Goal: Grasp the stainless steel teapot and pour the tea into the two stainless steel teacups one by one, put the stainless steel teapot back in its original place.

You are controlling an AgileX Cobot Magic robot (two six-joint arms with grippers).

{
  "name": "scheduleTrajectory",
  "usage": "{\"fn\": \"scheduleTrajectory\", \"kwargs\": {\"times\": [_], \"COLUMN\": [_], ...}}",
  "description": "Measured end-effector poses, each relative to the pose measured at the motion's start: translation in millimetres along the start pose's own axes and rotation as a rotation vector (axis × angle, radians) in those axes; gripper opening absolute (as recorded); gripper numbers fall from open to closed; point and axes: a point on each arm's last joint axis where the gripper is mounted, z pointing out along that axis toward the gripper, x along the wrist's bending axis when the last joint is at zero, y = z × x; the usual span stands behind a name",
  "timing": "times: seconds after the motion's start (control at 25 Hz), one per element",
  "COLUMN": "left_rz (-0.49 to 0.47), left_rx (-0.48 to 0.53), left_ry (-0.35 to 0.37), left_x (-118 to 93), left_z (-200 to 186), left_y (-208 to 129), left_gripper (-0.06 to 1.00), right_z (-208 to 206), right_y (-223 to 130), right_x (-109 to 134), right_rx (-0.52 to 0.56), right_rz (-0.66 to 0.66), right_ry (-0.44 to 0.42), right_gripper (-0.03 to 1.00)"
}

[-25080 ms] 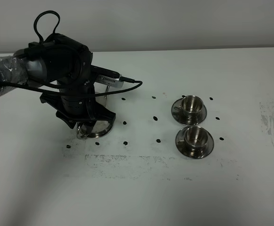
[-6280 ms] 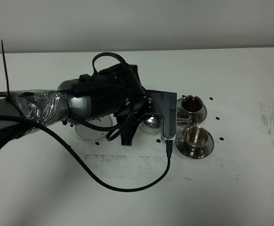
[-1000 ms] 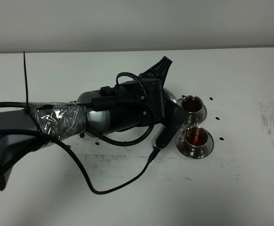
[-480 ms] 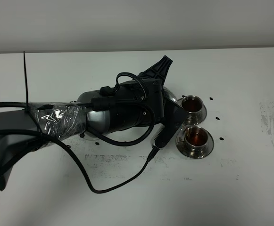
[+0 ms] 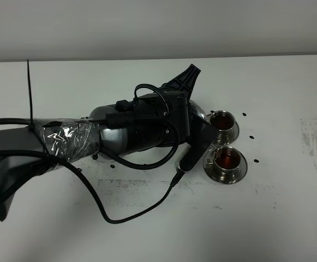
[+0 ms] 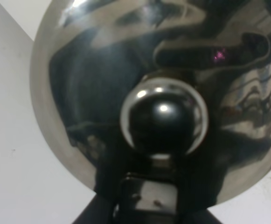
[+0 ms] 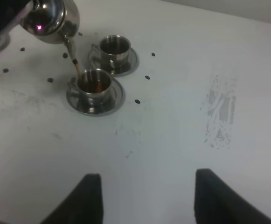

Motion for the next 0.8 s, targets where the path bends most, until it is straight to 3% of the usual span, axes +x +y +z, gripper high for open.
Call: {"fn": "scheduleTrajectory", "kwargs": {"times": [0.8], "left_rz": [0.034], "left_rx": [0.014], "left_ry": [0.029], "left_x": [2.7], "left_z": [-0.1], "left_y": [-1.2], "left_gripper": [0.18], "right_z": [0.0], "right_y": [0.0], "right_x": [0.0], "right_rx": [0.0], "right_rz": [0.0], "right_ry": [0.0], "right_gripper": [0.43]}}
